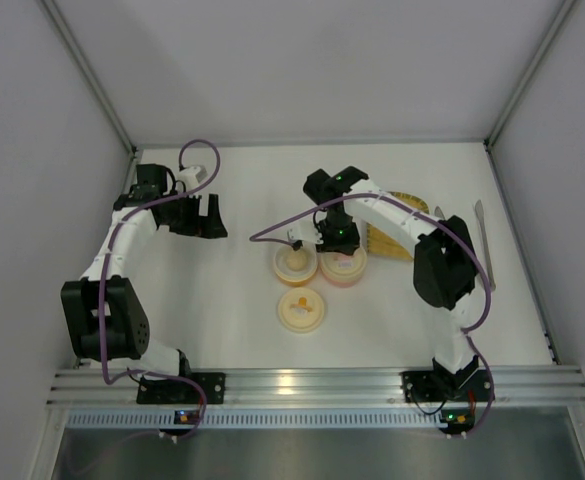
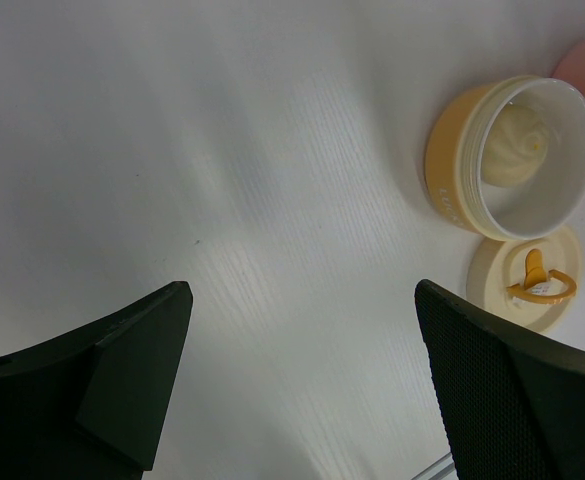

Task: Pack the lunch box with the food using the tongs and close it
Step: Close the box lid on the packing box.

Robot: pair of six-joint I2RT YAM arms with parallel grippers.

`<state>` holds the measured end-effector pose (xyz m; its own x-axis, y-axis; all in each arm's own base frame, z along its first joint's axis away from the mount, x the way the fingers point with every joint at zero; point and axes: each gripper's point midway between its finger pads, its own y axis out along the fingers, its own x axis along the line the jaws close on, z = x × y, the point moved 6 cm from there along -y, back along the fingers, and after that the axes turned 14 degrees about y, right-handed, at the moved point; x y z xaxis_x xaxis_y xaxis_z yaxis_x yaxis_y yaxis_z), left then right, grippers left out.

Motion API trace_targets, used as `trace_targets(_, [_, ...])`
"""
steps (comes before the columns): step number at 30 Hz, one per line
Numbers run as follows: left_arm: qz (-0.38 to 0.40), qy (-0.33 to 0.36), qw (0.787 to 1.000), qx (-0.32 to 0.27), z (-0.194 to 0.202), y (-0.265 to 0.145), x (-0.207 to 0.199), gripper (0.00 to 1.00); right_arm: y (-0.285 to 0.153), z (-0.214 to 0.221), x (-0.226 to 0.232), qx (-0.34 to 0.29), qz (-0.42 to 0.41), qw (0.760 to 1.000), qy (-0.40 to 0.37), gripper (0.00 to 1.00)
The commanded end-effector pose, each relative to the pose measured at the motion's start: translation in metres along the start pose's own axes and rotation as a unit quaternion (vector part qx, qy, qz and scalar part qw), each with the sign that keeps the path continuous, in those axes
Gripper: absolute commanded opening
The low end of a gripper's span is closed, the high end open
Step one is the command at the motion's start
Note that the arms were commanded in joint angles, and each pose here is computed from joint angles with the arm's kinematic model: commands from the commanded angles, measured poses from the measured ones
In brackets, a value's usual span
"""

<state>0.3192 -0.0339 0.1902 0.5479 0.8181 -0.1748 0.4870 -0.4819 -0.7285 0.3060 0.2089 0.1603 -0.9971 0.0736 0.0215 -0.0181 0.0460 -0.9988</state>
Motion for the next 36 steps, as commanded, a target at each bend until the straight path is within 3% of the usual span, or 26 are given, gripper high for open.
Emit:
trace_targets(1, [0.0, 0.012, 1.0, -0.015, -0.007, 0.002, 0.004, 0.98, -0.006, 0.014, 0.016, 0.025, -0.043, 0.999, 0.012, 0.15])
trace_targets(6, [0.002, 0.01, 1.0, -0.013, -0.006, 0.002, 0.003, 0.98, -0.007, 0.014, 0.017, 0.026, -0.046, 0.999, 0.011, 0.35])
trace_targets(14, [0.001, 0.013, 1.0, -0.017, -0.009, -0.001, 0.003, 0.98, -0.016, 0.013, 0.02, 0.015, -0.046, 0.999, 0.019, 0.45])
trace_targets(25, [-0.004, 0.029, 0.999, -0.024, -0.012, -0.009, 0.0, 0.98, -0.04, 0.007, 0.02, -0.032, -0.037, 0.998, 0.038, 0.51])
trace_targets(36, [-0.007, 0.033, 0.999, -0.027, -0.013, -0.013, -0.001, 0.98, -0.035, 0.017, 0.017, -0.034, -0.049, 0.995, 0.078, 0.47])
